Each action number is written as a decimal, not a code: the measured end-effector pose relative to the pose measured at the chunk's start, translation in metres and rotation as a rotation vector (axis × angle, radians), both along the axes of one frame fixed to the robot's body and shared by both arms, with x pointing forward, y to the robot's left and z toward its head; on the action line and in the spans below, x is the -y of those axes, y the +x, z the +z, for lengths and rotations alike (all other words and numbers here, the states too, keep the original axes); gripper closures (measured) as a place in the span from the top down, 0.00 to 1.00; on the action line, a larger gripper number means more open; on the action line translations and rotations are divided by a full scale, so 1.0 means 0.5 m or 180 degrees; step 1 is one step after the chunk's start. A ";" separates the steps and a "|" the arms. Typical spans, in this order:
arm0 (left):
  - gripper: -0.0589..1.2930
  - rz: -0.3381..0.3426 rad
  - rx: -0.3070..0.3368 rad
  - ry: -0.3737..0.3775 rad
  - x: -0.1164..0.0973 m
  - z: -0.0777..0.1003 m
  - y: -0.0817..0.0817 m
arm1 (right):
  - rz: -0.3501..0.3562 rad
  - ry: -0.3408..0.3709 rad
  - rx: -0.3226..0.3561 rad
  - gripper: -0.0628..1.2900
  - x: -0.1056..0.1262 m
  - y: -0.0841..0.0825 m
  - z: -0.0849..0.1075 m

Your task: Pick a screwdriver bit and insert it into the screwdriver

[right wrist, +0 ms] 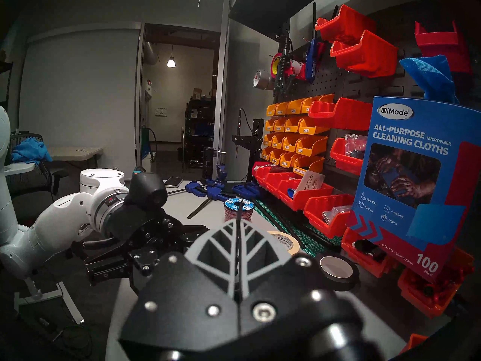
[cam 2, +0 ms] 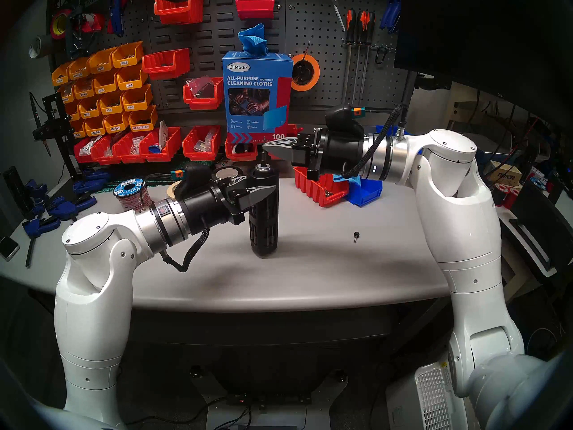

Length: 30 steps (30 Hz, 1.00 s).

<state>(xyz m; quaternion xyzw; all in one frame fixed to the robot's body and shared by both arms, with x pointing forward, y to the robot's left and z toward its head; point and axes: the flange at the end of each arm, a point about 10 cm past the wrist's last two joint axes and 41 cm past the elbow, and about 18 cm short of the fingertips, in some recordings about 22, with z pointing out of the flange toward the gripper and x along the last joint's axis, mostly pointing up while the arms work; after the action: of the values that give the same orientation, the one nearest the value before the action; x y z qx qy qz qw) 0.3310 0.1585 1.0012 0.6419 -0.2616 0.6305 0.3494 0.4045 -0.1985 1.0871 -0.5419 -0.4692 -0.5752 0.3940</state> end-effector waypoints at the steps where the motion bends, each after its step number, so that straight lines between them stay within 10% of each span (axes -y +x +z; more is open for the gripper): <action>1: 0.39 0.0017 -0.0003 -0.0006 0.001 0.000 -0.001 | -0.0009 0.0003 0.0004 0.02 -0.001 0.000 0.000; 30: 0.37 0.0550 0.0184 0.0153 0.022 -0.027 -0.007 | -0.0165 0.0048 0.0024 0.02 0.002 -0.026 -0.015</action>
<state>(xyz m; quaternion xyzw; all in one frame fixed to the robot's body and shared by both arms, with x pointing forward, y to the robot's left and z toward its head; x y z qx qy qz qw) 0.3273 0.1476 0.9876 0.6518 -0.2303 0.6701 0.2705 0.3917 -0.1996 1.0798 -0.5488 -0.4522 -0.5908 0.3813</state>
